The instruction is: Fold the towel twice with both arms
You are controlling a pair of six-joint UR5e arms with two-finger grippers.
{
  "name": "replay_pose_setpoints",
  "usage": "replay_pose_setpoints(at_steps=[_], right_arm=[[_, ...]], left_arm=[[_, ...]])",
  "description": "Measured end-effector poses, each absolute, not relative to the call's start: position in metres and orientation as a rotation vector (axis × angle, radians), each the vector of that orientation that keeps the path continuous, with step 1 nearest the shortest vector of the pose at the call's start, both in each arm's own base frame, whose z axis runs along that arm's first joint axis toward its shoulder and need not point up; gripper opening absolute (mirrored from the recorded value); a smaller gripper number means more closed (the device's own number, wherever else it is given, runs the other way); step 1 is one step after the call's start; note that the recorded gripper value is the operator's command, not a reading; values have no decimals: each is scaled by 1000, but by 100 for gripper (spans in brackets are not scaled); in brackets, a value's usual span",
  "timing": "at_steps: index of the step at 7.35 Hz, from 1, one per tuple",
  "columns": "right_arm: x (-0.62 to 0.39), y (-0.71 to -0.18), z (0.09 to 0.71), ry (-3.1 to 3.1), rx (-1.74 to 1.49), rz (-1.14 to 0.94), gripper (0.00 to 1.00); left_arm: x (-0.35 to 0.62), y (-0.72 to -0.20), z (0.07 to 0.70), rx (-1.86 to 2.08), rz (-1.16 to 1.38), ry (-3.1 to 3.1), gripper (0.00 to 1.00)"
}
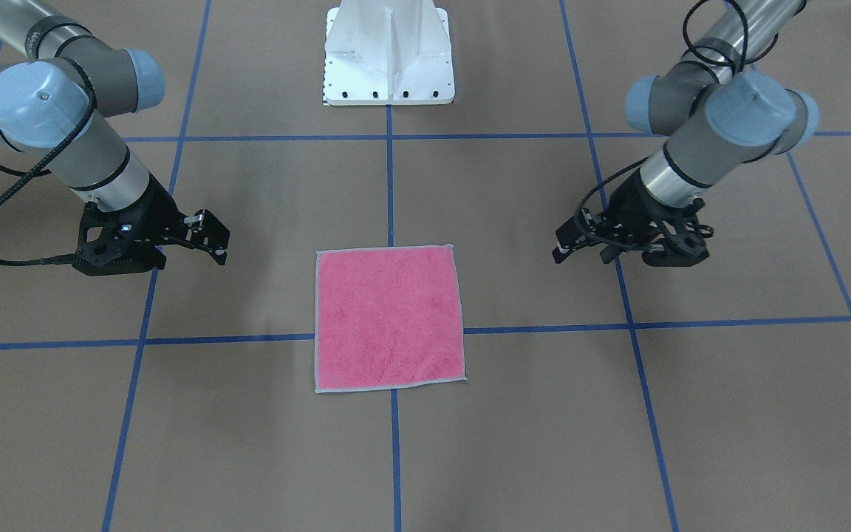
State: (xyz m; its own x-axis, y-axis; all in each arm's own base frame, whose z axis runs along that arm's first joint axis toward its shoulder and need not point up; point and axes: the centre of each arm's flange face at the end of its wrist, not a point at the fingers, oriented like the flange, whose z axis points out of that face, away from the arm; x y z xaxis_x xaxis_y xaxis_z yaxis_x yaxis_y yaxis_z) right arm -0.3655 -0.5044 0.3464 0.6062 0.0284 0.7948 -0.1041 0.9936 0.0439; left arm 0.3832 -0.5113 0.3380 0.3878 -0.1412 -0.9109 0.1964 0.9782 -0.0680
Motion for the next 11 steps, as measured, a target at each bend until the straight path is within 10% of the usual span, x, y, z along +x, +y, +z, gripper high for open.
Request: replay_pose_setpoints(at_steps=[11], right_arm=[[-400, -487, 332, -903, 133, 47, 99]], left_arm=[[553, -467, 282, -13, -406, 1137, 98]])
